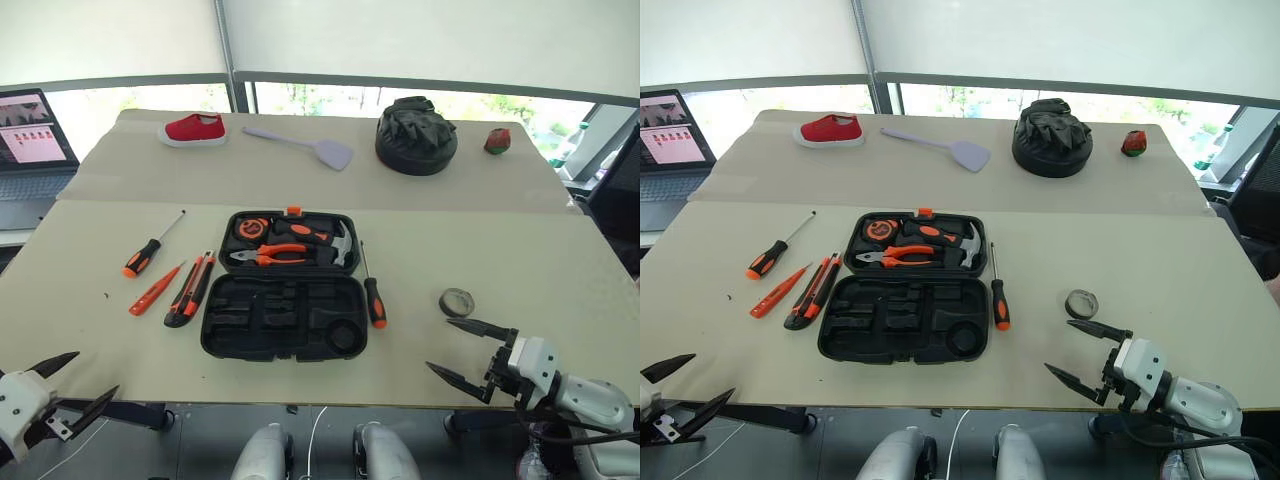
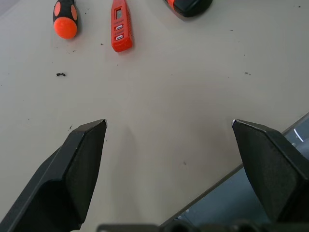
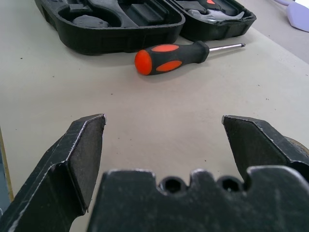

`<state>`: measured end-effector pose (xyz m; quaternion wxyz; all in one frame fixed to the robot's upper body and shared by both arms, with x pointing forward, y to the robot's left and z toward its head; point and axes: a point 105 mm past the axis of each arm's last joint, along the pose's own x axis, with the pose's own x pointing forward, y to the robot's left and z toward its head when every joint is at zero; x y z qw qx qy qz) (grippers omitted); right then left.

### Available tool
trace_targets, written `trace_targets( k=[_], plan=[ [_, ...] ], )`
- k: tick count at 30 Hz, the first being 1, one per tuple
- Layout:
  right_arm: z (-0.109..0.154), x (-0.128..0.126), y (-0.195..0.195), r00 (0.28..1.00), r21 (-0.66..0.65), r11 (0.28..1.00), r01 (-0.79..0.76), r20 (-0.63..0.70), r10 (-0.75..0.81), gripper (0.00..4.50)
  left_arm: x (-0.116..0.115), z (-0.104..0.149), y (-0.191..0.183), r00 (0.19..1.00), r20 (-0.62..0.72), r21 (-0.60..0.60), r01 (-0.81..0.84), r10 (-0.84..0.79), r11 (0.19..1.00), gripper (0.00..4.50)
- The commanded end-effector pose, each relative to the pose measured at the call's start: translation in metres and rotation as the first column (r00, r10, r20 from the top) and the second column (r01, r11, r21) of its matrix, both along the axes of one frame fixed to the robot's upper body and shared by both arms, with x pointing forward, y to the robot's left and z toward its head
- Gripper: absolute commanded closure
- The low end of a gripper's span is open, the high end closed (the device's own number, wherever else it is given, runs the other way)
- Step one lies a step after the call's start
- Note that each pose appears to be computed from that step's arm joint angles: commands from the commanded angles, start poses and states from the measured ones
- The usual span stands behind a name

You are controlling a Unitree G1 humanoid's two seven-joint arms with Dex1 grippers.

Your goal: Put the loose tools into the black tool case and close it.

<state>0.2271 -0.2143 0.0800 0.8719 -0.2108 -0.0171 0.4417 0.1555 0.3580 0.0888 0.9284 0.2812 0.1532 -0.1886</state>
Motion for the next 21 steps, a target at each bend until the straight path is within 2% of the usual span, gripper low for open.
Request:
trace_targets(
  k=[1, 3, 5, 7, 9, 13, 14, 16, 21],
  plan=[
    [0.011, 0.001, 0.011, 0.997, 0.033, 0.997, -0.065, 0.038, 0.064, 0.0, 0.0, 0.012, 0.006, 0.995, 0.067, -0.053, -0.075, 0.079, 0.996, 0.04],
    [0.027, 0.002, 0.028, 0.989, 0.129, 0.981, -0.146, 0.052, 0.141, 0.0, -0.003, 0.017, 0.018, 0.965, 0.114, -0.155, -0.218, 0.236, 0.964, 0.04],
    [0.048, 0.01, 0.035, 0.985, 0.219, 0.962, -0.165, 0.091, 0.148, 0.0, -0.013, 0.01, 0.032, 0.924, 0.033, -0.235, -0.363, 0.381, 0.902, 0.04],
    [0.067, 0.021, 0.039, 0.98, 0.267, 0.95, -0.16, 0.158, 0.12, 0.0, -0.024, 0.008, 0.035, 0.886, -0.022, -0.354, -0.44, 0.463, 0.826, 0.04],
    [0.08, 0.029, 0.042, 0.974, 0.294, 0.943, -0.154, 0.203, 0.095, 0.0, -0.034, 0.007, 0.043, 0.837, -0.033, -0.407, -0.51, 0.545, 0.758, 0.04],
    [0.089, 0.034, 0.051, 0.967, 0.307, 0.936, -0.175, 0.231, 0.105, 0.0, -0.044, 0.009, 0.054, 0.76, -0.03, -0.459, -0.588, 0.65, 0.666, 0.04],
    [0.09, 0.033, 0.054, 0.966, 0.314, 0.932, -0.184, 0.235, 0.112, 0.0, -0.042, 0.014, 0.054, 0.752, -0.018, -0.468, -0.589, 0.659, 0.658, 0.04],
    [0.091, 0.032, 0.058, 0.964, 0.318, 0.928, -0.194, 0.238, 0.12, 0.0, -0.029, 0.028, 0.046, 0.786, 0.029, -0.437, -0.546, 0.618, 0.715, 0.04],
    [0.094, 0.034, 0.062, 0.959, 0.314, 0.926, -0.212, 0.249, 0.135, 0.0, 0.013, 0.047, 0.016, 0.878, -0.007, -0.423, -0.437, 0.479, 0.794, 0.04]
  ],
)
